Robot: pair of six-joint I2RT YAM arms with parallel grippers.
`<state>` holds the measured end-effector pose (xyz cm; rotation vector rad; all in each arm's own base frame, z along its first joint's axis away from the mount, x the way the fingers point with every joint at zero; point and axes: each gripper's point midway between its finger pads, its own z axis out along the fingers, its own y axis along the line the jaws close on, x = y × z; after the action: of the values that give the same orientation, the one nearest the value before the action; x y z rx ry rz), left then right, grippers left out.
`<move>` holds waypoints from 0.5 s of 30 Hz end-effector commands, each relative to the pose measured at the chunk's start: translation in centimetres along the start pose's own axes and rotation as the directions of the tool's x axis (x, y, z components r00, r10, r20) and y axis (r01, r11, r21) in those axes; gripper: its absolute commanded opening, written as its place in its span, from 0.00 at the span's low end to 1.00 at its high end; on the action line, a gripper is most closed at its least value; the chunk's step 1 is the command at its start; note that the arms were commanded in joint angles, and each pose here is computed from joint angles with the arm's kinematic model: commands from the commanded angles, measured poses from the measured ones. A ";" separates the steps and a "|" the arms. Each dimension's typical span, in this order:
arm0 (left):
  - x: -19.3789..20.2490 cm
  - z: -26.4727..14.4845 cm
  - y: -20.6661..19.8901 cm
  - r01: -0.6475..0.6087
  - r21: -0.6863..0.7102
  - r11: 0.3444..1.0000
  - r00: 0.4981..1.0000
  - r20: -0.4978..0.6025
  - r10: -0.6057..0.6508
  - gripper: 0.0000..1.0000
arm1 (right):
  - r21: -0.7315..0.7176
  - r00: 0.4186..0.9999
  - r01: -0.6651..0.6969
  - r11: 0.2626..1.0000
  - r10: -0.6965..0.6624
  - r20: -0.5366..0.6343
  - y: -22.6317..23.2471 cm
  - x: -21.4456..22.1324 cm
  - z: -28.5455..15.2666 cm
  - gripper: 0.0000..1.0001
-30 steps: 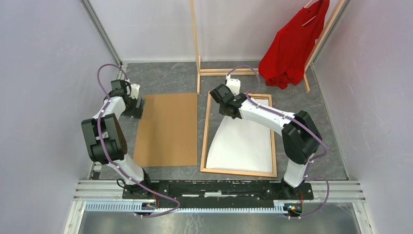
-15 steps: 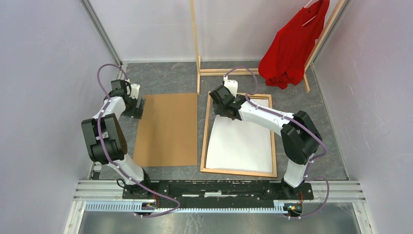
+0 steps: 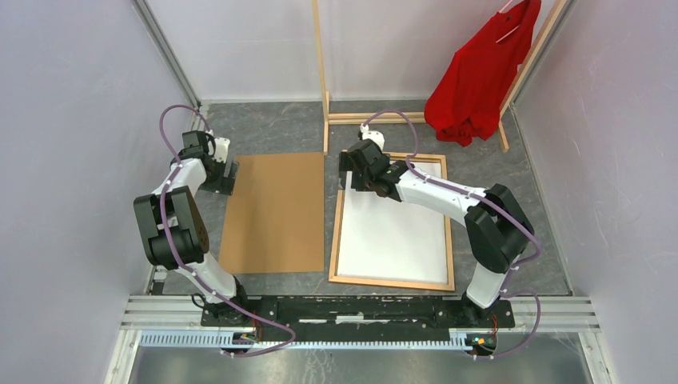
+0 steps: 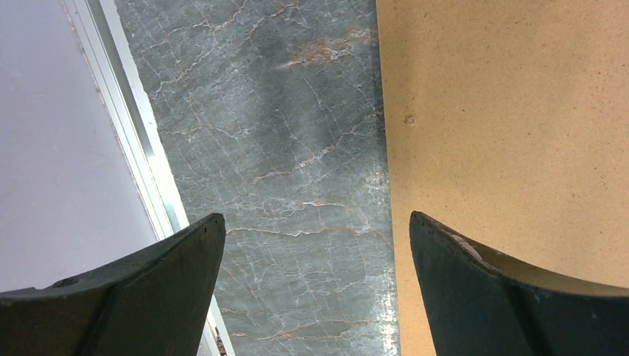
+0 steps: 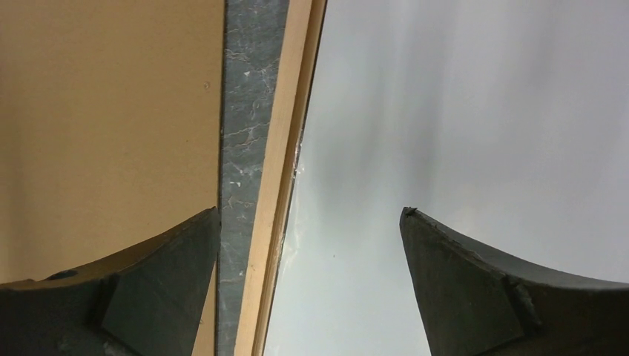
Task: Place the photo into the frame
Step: Turn over the photo from the photo frame, then turn over the photo frame item at the center of the board.
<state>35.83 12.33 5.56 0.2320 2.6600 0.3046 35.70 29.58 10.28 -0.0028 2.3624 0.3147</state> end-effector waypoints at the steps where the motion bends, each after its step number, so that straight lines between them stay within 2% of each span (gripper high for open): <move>1: -1.4 -1.1 1.0 -0.004 -0.040 0.999 0.999 0.036 0.005 1.00 | -0.107 0.998 -0.017 0.994 0.024 0.064 1.5 -2.3 -1.4 0.98; 5: -1.3 -1.1 1.5 -0.008 -0.057 0.998 0.999 0.031 0.010 1.00 | -0.226 0.998 -0.025 0.974 0.038 0.053 4.2 -2.1 -2.0 0.98; 9: -1.3 -1.2 3.1 0.006 -0.091 0.996 1.000 0.030 -0.004 1.00 | -0.340 0.999 0.001 0.940 0.011 0.033 8.9 -1.5 -2.6 0.98; 12: -1.2 -1.1 5.0 0.023 -0.134 0.991 0.999 0.026 -0.020 1.00 | -0.373 1.000 0.017 0.928 -0.025 -0.014 11.8 -0.1 -1.8 0.98; 15: -0.6 -0.5 5.6 0.030 -0.151 0.988 1.000 0.010 -0.029 1.00 | -0.359 0.998 0.002 0.933 -0.022 -0.052 12.8 1.3 -0.2 0.98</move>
<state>35.78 15.31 6.68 0.1481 2.6495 0.4027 33.66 38.99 12.76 -0.1853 2.3151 0.6736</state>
